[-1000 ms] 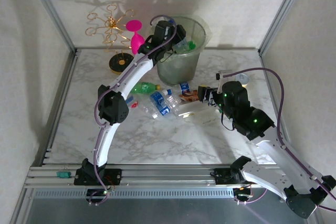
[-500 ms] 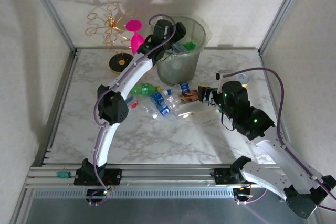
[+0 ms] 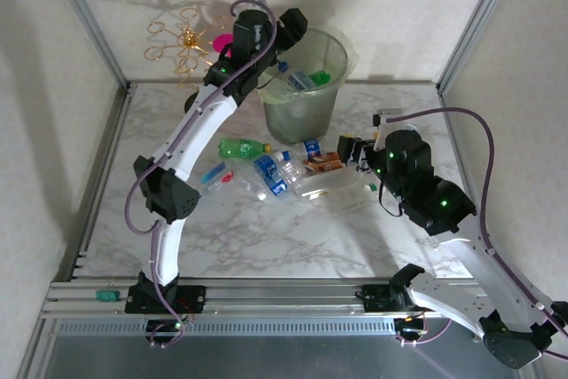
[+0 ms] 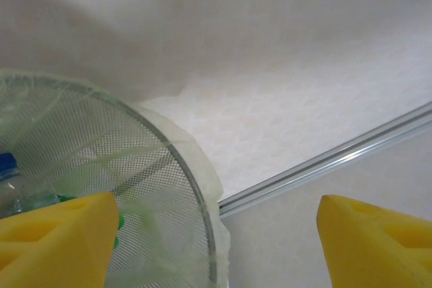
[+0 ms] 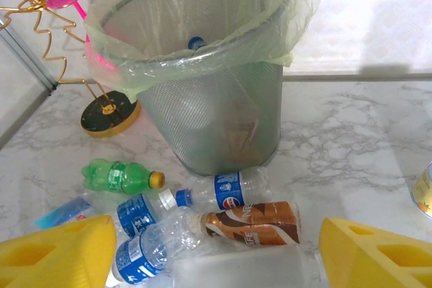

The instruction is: Put the plastic bottles in the bin

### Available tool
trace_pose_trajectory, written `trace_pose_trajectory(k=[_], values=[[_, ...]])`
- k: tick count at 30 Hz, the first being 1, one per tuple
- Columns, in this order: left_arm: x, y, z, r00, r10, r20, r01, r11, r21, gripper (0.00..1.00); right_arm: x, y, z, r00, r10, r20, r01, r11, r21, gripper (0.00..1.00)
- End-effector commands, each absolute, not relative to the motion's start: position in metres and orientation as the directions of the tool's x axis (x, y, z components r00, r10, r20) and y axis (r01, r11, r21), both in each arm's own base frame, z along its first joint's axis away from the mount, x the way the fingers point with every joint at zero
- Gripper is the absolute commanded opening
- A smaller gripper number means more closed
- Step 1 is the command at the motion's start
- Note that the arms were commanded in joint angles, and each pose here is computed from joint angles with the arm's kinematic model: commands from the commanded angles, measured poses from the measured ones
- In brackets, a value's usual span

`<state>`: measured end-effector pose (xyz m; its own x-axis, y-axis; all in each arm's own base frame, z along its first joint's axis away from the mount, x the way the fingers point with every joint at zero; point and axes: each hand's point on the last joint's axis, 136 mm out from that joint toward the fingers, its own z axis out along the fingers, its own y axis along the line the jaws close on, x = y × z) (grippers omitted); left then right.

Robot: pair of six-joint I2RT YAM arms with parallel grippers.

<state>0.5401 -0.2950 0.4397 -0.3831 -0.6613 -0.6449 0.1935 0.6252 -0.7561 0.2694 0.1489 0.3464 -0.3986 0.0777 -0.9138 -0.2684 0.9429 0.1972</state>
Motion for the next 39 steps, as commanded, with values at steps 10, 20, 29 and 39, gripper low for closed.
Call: trace_pose_trajectory(k=[10,20,29,39], values=[[0.413,-0.245,0.429,-0.380,-0.534,-0.755,0.133,0.776,-0.616,0.74,0.262,0.162,0.294,-0.528,0.098,-0.844,-0.265,0.925,0.273,0.79],[0.352,-0.193,0.362,-0.416,-0.469,-0.780,0.071,0.838,-0.542,0.74,0.261,0.146,0.215,-0.686,0.435,-0.583,0.138,0.865,0.482,0.75],[0.344,-0.193,0.300,-0.487,-0.419,-0.767,0.053,0.862,-0.504,0.75,0.262,0.143,0.169,-0.664,0.664,-0.344,0.387,0.699,0.601,0.73],[0.338,-0.217,0.277,-0.577,-0.419,-0.702,0.106,0.813,-0.573,0.75,0.266,0.120,0.117,-0.596,0.773,-0.220,0.574,0.600,0.557,0.73]])
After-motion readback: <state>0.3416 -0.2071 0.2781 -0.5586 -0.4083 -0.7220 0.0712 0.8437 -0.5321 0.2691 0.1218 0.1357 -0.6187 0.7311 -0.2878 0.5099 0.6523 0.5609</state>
